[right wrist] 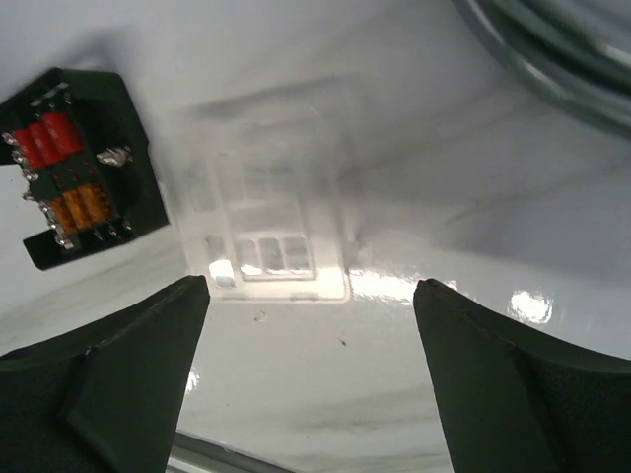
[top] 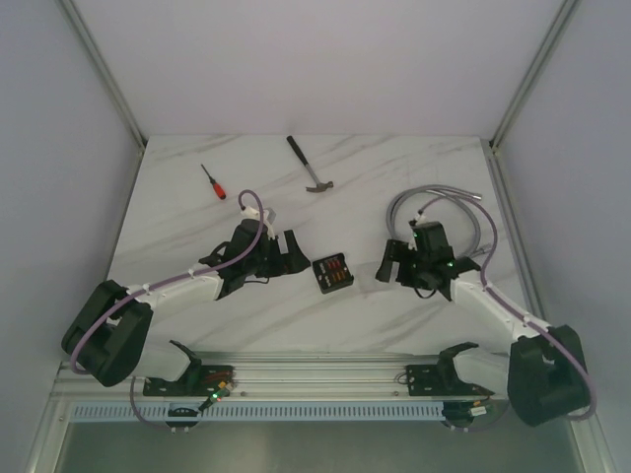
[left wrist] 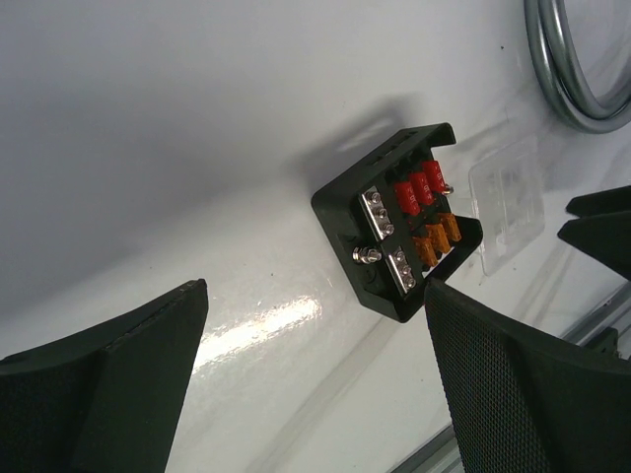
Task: Snap on the fuse box
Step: Move the fuse box cover to the center of the board.
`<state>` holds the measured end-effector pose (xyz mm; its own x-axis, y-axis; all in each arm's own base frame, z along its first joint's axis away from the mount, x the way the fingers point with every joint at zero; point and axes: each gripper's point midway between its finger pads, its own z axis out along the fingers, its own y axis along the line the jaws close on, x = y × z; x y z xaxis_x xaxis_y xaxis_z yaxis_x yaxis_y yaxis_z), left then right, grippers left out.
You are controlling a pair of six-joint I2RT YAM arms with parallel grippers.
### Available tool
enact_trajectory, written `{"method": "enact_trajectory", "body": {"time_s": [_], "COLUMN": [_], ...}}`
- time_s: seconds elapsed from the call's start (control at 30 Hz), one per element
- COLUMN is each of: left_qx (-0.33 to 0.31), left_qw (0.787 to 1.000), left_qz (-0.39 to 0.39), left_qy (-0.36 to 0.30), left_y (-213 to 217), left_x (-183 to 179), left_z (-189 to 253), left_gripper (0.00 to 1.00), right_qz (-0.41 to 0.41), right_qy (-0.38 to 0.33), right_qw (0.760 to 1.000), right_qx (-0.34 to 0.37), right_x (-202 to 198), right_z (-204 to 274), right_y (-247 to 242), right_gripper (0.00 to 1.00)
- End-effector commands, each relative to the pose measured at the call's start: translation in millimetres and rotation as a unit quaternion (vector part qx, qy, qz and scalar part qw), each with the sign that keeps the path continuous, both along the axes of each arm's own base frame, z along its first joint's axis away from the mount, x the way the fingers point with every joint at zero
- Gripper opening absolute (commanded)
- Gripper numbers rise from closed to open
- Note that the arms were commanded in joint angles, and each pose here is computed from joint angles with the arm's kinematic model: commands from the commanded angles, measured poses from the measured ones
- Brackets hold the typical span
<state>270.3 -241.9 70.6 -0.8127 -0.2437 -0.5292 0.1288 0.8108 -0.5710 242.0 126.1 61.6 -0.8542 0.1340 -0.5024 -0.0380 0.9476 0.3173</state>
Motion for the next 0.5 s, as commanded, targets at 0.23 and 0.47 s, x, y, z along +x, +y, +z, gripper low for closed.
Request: {"method": "enact_trajectory", "body": {"time_s": [0.23,0.47], "left_qx": [-0.013,-0.015], "left_qw": [1.0,1.0], "left_qz": [-0.007,-0.006], "left_qy": [0.006,0.008], "left_y": [-4.8,-6.0], "left_x": [-1.8,-1.0], "left_z": [6.8,7.2], "left_gripper": [1.0,1.0], "right_qz": [-0.009,-0.02], "right_qy": [-0.004,0.009], "right_qw": [0.978,0.969], "right_qx": [0.209,0.245], "right_x": [-12.9,-21.5], "right_z": [-7.7,-22.0], "right_y": [9.1,5.7], "right_gripper": [0.59,0.46]}}
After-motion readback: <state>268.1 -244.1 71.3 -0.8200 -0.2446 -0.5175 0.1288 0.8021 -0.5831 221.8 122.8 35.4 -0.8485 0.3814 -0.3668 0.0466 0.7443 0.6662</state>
